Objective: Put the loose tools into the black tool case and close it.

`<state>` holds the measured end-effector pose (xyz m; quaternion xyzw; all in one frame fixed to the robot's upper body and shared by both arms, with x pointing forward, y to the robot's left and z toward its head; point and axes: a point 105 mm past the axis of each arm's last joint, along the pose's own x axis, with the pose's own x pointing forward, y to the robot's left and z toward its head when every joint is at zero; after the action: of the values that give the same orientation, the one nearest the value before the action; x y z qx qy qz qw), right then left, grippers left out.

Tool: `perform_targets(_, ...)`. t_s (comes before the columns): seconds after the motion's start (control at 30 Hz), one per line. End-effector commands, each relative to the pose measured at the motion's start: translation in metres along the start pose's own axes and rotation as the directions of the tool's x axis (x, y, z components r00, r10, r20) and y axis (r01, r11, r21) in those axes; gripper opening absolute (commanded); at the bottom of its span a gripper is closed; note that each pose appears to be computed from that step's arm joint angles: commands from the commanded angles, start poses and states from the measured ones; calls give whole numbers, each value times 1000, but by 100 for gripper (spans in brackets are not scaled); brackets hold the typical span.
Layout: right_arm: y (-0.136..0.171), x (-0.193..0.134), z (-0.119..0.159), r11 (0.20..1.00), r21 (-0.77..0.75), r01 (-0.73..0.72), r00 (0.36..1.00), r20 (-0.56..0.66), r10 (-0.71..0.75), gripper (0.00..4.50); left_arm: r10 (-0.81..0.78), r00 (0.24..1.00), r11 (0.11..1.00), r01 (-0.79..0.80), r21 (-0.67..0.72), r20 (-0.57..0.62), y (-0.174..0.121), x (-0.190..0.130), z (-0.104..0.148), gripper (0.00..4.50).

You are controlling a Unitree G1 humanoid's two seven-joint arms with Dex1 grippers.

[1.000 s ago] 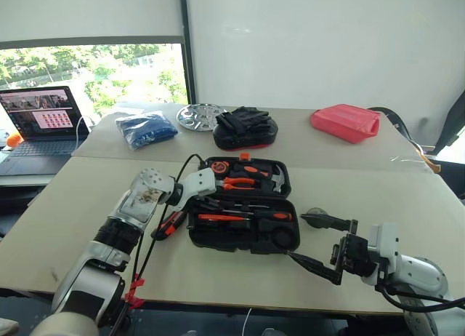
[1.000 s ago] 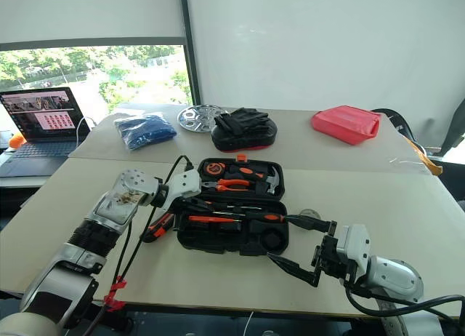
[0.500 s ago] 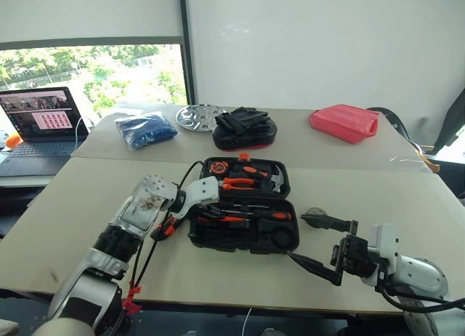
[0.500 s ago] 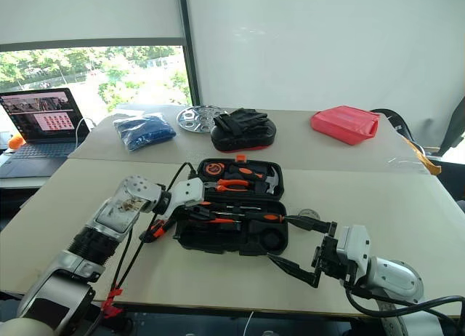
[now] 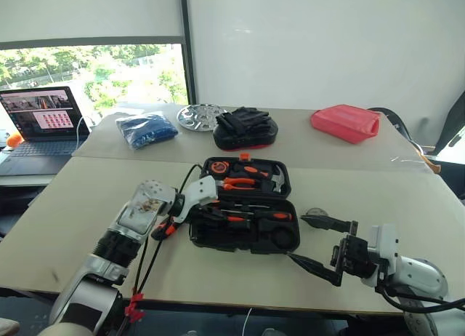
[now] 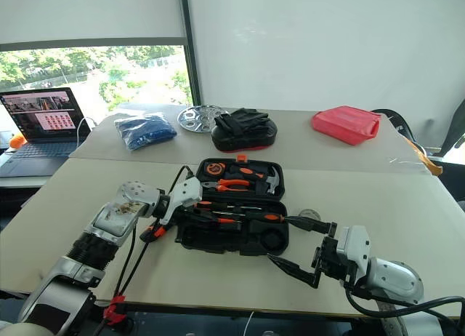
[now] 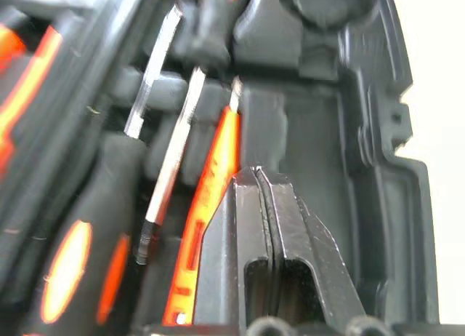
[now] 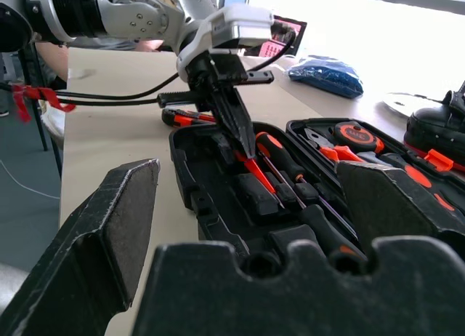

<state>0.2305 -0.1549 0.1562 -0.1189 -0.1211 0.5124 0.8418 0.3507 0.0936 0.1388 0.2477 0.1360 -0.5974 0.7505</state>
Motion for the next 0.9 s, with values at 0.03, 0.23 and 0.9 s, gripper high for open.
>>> perform_targets(0.03,0,1,7,1000,-25,0,1000,22,1,450,79,997,997,-79,13,-19,13,-3,-2,6)
perform_targets(0.23,-2,4,7,1000,-29,-3,1000,25,4,450,75,995,997,-74,26,-64,10,4,-9,6)
perform_targets(0.9,-3,3,7,999,-33,3,1000,27,-3,450,32,987,999,-37,-24,-154,-8,10,-35,6)
